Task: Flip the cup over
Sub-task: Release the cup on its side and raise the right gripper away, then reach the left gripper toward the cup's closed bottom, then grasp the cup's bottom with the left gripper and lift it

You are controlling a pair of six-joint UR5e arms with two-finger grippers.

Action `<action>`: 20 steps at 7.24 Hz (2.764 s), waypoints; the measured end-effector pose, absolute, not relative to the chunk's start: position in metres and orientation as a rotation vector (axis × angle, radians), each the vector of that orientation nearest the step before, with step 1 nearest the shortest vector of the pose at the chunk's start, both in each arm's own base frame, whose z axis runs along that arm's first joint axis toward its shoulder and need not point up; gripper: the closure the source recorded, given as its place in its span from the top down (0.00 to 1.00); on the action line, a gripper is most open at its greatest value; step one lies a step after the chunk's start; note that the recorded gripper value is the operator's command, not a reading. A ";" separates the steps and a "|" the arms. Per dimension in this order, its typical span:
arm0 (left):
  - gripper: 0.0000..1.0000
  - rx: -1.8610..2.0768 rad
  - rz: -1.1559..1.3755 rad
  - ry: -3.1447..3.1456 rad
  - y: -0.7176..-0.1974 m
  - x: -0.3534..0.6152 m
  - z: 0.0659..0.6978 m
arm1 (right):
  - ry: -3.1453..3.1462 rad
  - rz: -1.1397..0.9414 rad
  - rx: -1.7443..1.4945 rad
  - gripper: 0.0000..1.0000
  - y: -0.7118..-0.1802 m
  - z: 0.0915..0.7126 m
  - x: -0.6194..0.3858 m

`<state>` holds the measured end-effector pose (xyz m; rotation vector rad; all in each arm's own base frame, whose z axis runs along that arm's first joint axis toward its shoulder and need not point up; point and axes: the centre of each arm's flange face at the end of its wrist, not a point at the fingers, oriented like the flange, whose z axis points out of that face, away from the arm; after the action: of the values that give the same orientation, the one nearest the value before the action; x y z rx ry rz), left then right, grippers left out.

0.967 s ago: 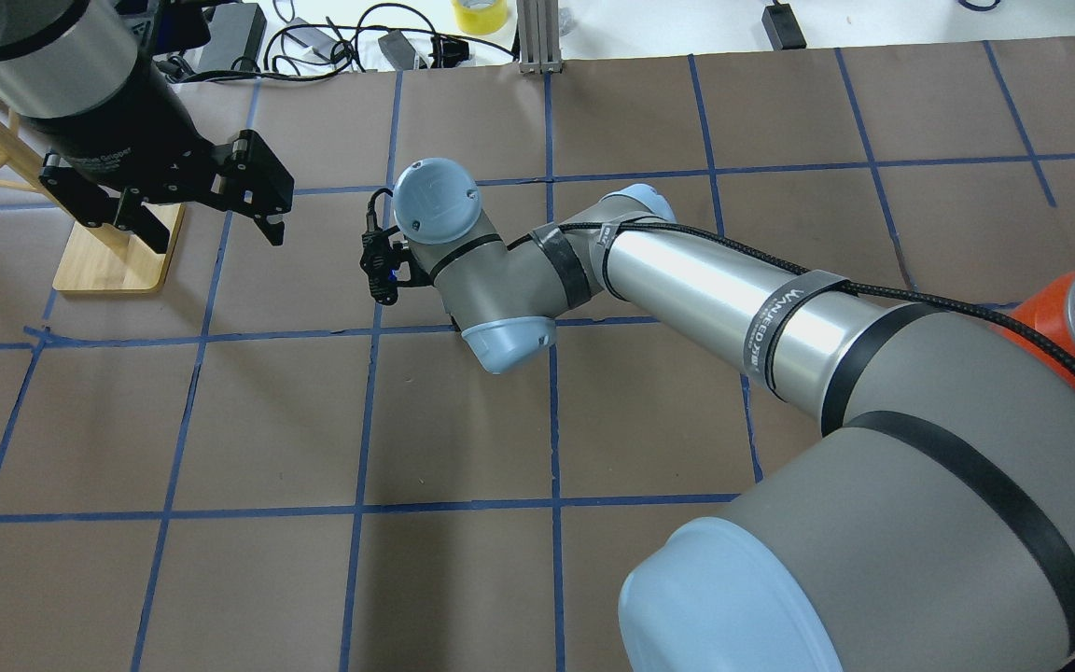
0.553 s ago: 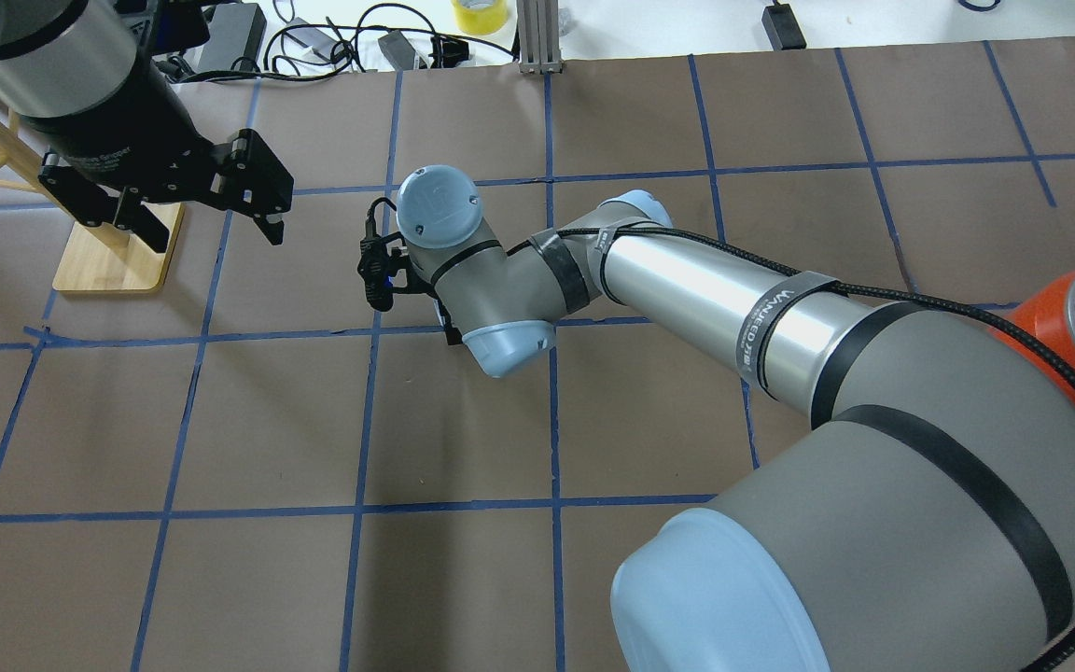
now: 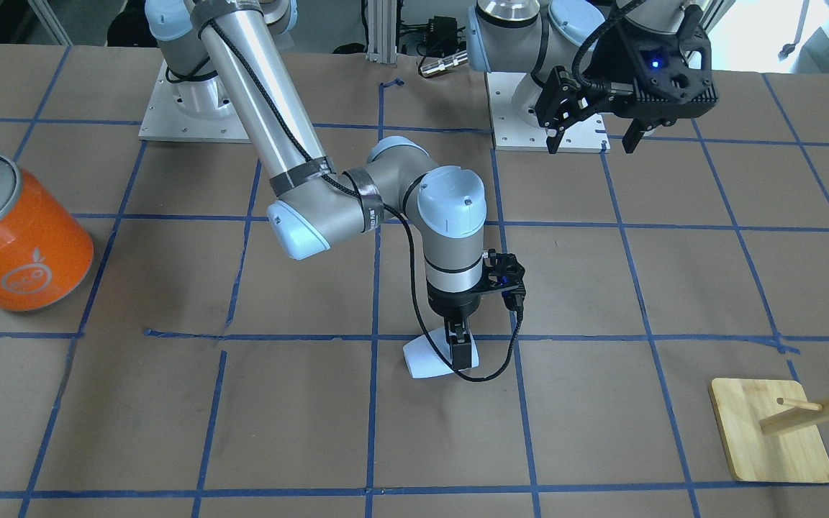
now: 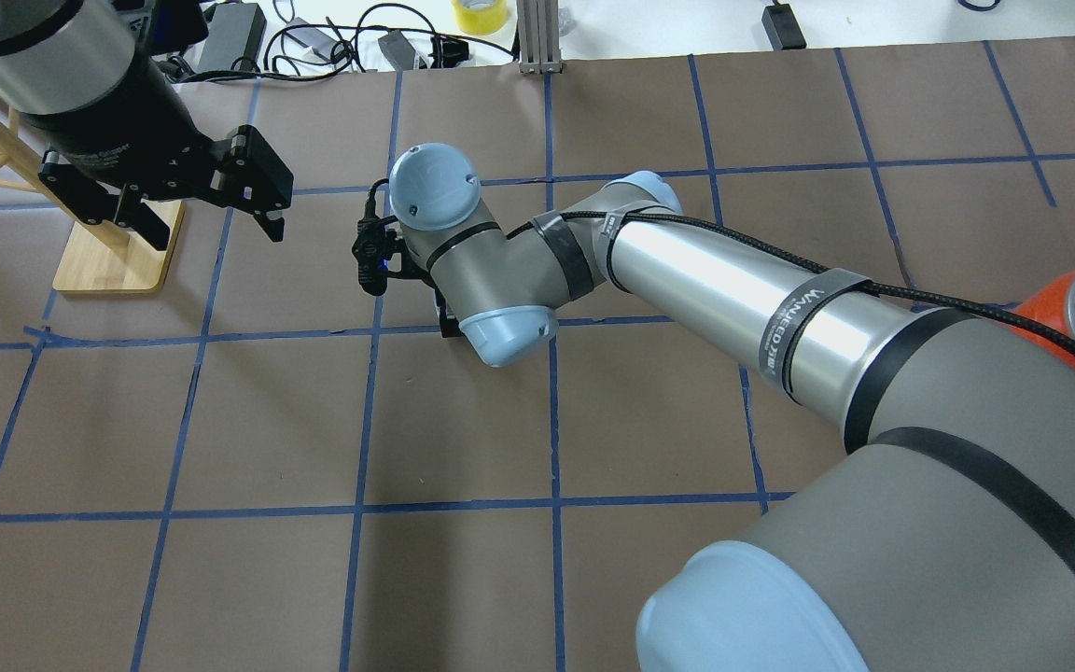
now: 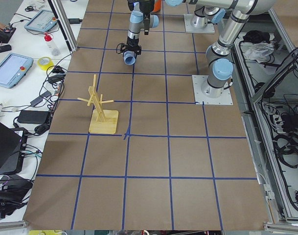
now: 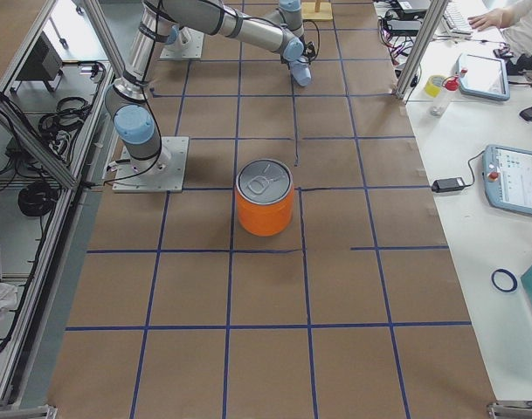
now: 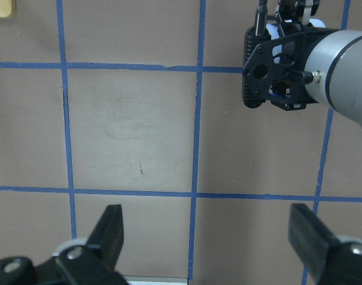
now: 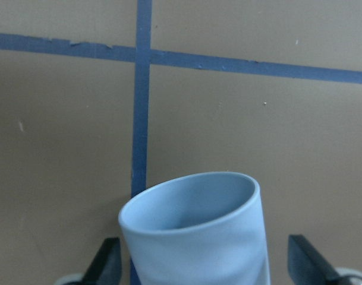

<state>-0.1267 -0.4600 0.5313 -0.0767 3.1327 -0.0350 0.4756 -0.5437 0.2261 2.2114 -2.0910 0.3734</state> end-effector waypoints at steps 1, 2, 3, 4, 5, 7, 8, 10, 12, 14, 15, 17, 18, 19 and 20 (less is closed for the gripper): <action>1.00 -0.081 -0.039 3.134 -0.462 -0.122 0.532 | -2.113 0.370 2.194 1.00 -0.540 0.253 0.471; 1.00 -0.110 -0.035 3.138 -0.467 -0.111 0.531 | -2.166 0.383 2.141 1.00 -0.538 0.282 0.462; 1.00 -0.137 -0.023 3.141 -0.474 -0.098 0.526 | -2.248 0.390 2.041 1.00 -0.541 0.303 0.444; 1.00 -0.159 -0.014 3.164 -0.483 -0.087 0.517 | -2.373 0.381 1.883 1.00 -0.556 0.320 0.412; 1.00 -0.196 -0.012 3.235 -0.496 -0.077 0.504 | -2.538 0.366 1.667 1.00 -0.573 0.340 0.369; 1.00 -0.295 -0.046 3.391 -0.532 -0.048 0.458 | -2.846 0.309 1.117 1.00 -0.586 0.390 0.281; 1.00 -0.324 -0.075 3.460 -0.550 -0.042 0.420 | -2.964 0.269 0.810 1.00 -0.588 0.409 0.235; 1.00 -0.353 -0.119 3.577 -0.572 -0.044 0.339 | -3.075 0.185 0.370 1.00 -0.575 0.445 0.167; 0.97 -0.397 -0.110 3.739 -0.586 -0.054 0.281 | -3.105 0.154 0.106 1.00 -0.562 0.462 0.145; 0.98 -0.446 -0.088 3.872 -0.586 -0.065 0.237 | -3.123 0.124 -0.030 1.00 -0.552 0.462 0.144; 0.99 -0.476 -0.068 3.932 -0.587 -0.069 0.219 | -3.123 0.106 -0.051 1.00 -0.549 0.461 0.144; 0.99 -0.574 0.030 4.057 -0.586 -0.080 0.188 | -3.115 0.095 -0.055 1.00 -0.545 0.459 0.142; 0.98 -0.624 0.096 4.083 -0.585 -0.084 0.175 | -3.120 0.100 -0.052 1.00 -0.546 0.458 0.141; 0.93 -0.669 0.175 4.096 -0.584 -0.090 0.162 | -3.119 0.106 -0.055 1.00 -0.546 0.458 0.141; 0.65 -0.711 0.262 4.105 -0.582 -0.101 0.153 | -3.114 0.110 -0.059 1.00 -0.547 0.458 0.140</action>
<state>-0.1011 -0.5822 0.1528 -0.7113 4.1049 0.2615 0.1398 -0.5465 0.4582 -0.0590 -3.1145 0.1097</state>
